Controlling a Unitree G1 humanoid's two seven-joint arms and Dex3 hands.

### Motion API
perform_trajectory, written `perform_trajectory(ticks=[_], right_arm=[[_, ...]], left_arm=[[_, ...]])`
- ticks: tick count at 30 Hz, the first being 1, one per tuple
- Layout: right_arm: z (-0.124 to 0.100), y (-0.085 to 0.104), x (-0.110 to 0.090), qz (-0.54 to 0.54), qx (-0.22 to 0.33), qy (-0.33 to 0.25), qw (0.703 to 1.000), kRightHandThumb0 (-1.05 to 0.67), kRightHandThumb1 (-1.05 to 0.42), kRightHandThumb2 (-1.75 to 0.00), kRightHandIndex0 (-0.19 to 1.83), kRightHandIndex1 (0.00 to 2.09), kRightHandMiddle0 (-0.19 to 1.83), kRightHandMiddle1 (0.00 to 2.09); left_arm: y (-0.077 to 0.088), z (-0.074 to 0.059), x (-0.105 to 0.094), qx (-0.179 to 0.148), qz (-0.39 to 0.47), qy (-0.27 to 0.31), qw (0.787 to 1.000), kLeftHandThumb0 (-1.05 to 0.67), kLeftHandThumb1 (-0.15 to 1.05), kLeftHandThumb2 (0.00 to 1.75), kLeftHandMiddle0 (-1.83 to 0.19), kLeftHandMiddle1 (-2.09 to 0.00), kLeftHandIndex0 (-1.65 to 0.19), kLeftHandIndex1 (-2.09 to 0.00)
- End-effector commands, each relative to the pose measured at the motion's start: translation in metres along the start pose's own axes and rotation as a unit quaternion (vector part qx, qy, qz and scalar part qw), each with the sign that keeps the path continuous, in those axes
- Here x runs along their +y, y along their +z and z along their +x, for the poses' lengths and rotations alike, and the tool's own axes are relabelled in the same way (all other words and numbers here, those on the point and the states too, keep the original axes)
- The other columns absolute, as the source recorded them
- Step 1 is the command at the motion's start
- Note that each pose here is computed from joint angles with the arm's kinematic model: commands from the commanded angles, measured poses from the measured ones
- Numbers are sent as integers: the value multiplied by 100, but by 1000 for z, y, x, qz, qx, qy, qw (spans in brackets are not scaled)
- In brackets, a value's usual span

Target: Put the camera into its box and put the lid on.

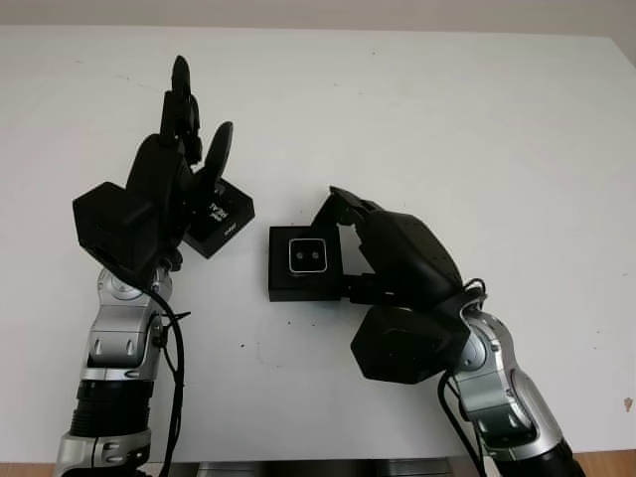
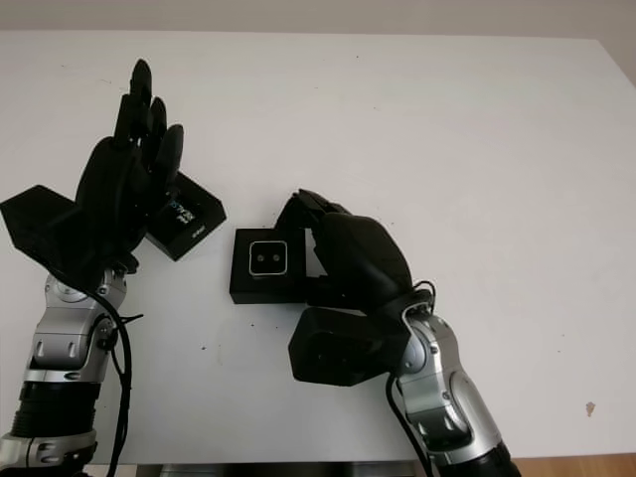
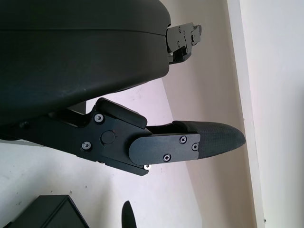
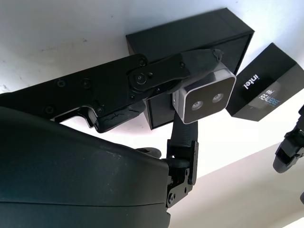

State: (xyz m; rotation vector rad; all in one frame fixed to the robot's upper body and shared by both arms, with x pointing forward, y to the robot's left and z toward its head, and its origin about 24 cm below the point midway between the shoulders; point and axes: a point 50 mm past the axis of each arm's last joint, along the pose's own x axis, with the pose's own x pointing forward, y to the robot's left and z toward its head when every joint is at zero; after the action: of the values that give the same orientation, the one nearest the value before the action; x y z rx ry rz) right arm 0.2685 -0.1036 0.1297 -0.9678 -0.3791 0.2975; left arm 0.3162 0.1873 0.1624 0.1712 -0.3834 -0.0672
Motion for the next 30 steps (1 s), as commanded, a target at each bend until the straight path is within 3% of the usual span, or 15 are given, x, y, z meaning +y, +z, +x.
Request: perform_trajectory(ticks=[1,9,30], right_arm=[[2,-4,-1,-8,7,-9,1000,-36,-105,-12,31,8,26,193],[10,-5,0,-5,-5,-37,999,-38,-105,-10,34,8,30,194],[10,-4,2,9,-15,-16,1000,-37,-105,-8,34,7,34,189]], left_arm=[[0,-4,0,-4,3,0,1000,-76,105,50,19,0,19,0],[-1,-4,0,-3,7,-2,1000,-78,105,48,19,0,19,0],[-1,-5,-1,3,9,3,1000,-78,105,48,19,0,19,0]])
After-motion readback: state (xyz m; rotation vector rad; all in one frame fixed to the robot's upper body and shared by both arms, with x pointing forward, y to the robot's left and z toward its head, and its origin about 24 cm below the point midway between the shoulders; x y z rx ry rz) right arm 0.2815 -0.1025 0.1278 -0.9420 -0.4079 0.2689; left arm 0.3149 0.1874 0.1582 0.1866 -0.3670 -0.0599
